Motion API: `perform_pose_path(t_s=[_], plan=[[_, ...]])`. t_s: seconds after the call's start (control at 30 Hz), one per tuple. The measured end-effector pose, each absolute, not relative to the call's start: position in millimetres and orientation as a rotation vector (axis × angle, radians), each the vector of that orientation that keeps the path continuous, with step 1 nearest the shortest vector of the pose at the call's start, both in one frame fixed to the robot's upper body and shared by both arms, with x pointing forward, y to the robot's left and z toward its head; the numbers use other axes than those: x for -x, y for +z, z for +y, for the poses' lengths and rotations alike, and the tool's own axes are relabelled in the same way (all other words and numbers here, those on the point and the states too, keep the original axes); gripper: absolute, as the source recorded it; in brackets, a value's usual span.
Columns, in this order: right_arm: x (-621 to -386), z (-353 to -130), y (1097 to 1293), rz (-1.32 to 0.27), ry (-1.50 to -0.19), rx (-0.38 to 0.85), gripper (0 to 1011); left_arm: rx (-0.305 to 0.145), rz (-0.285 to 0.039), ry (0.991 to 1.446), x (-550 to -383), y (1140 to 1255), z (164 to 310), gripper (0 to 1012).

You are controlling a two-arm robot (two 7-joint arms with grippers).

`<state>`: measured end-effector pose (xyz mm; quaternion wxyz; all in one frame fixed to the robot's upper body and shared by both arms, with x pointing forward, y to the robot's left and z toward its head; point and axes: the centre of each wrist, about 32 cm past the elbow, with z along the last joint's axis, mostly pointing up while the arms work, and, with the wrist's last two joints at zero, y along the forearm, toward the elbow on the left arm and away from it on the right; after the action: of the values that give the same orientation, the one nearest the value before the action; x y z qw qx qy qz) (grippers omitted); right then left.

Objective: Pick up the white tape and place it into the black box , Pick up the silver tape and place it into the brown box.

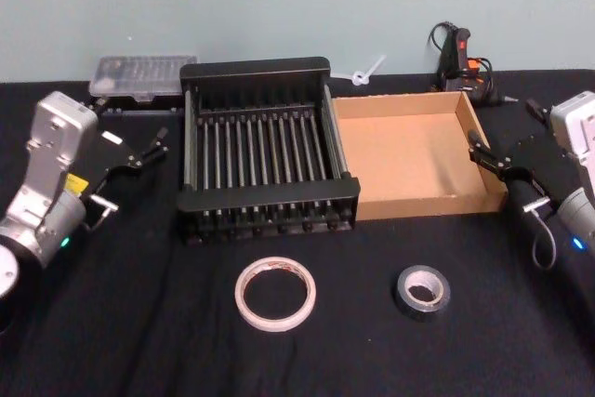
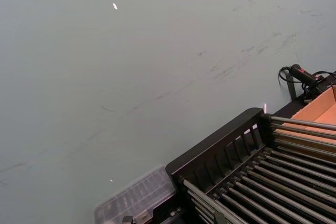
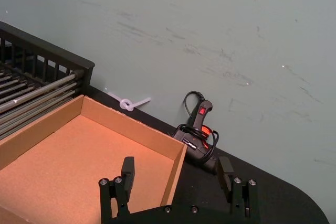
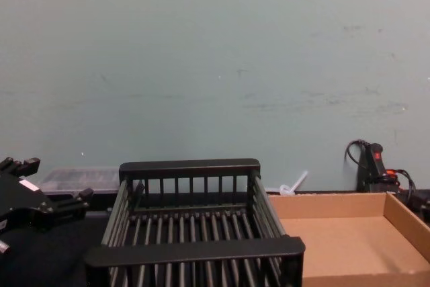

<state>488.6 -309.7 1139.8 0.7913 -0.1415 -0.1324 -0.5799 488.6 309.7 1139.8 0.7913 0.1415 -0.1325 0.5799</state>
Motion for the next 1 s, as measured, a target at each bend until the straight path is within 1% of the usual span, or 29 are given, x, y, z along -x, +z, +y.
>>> perform_pose_path(t_s=[0.63, 1.0], plan=[[-486, -310, 1141.3, -0.259, -1.226, 0.270, 1002, -0.304, -0.285, 1.248, -488.6, 1139.8, 309.7, 1001], [-472, -306, 1147.1, -0.193, -1.184, 0.225, 1002, -0.304, -0.285, 1.248, -488.6, 1139.8, 309.7, 1001]])
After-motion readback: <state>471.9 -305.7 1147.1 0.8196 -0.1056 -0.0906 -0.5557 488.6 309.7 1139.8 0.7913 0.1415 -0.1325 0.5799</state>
